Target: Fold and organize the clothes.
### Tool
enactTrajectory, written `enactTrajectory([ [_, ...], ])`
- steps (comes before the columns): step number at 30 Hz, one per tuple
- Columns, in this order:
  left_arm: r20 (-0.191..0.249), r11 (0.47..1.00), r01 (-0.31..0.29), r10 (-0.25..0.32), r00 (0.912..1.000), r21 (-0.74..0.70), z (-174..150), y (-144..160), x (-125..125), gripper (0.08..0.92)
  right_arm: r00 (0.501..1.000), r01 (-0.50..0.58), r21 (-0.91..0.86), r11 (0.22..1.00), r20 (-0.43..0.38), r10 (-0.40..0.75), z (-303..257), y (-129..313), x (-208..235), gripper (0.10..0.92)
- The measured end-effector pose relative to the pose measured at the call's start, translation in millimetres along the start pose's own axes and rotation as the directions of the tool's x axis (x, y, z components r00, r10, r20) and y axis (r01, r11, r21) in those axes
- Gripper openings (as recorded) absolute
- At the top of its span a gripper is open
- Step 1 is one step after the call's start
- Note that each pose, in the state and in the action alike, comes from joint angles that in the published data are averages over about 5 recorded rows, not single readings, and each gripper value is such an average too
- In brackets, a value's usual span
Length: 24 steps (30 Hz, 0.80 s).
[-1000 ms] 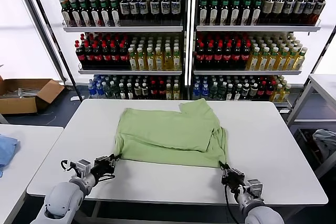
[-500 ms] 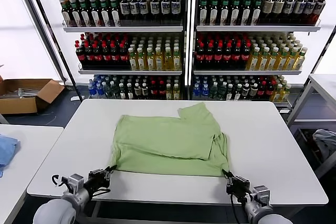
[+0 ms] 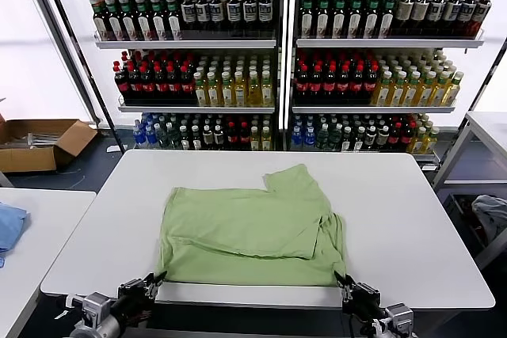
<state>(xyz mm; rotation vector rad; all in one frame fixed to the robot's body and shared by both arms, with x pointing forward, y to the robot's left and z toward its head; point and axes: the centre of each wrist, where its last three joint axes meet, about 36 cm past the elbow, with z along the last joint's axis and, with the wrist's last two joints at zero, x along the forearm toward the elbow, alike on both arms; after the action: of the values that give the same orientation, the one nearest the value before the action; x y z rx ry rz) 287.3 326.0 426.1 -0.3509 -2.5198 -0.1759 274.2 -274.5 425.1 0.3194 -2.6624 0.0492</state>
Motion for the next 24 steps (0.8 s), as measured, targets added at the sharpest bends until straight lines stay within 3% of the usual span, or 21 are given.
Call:
enactTrajectory([
  [9, 0.002, 0.999, 0.042, -0.042, 0.9991, 0.000, -7, 12, 16, 0.514, 0.995, 0.030, -0.009, 1.000, 0.097, -0.029, -22, -29, -4, 0.632],
  [15, 0.023, 0.999, 0.045, -0.045, 0.9987, -0.012, -19, 25, 14, 0.687, 0.985, 0.070, 0.010, 0.997, 0.158, -0.071, -45, -57, -40, 0.790],
  [19, 0.046, 0.999, 0.024, -0.023, 0.9987, -0.021, -29, 36, 0, 0.791, 0.977, 0.107, 0.028, 0.994, 0.180, -0.110, -65, -75, -80, 0.820],
  [24, 0.063, 0.999, -0.019, 0.021, 0.9978, -0.026, -42, 54, -28, 0.821, 0.969, 0.164, 0.049, 0.985, 0.180, -0.170, -89, -94, -134, 0.823],
])
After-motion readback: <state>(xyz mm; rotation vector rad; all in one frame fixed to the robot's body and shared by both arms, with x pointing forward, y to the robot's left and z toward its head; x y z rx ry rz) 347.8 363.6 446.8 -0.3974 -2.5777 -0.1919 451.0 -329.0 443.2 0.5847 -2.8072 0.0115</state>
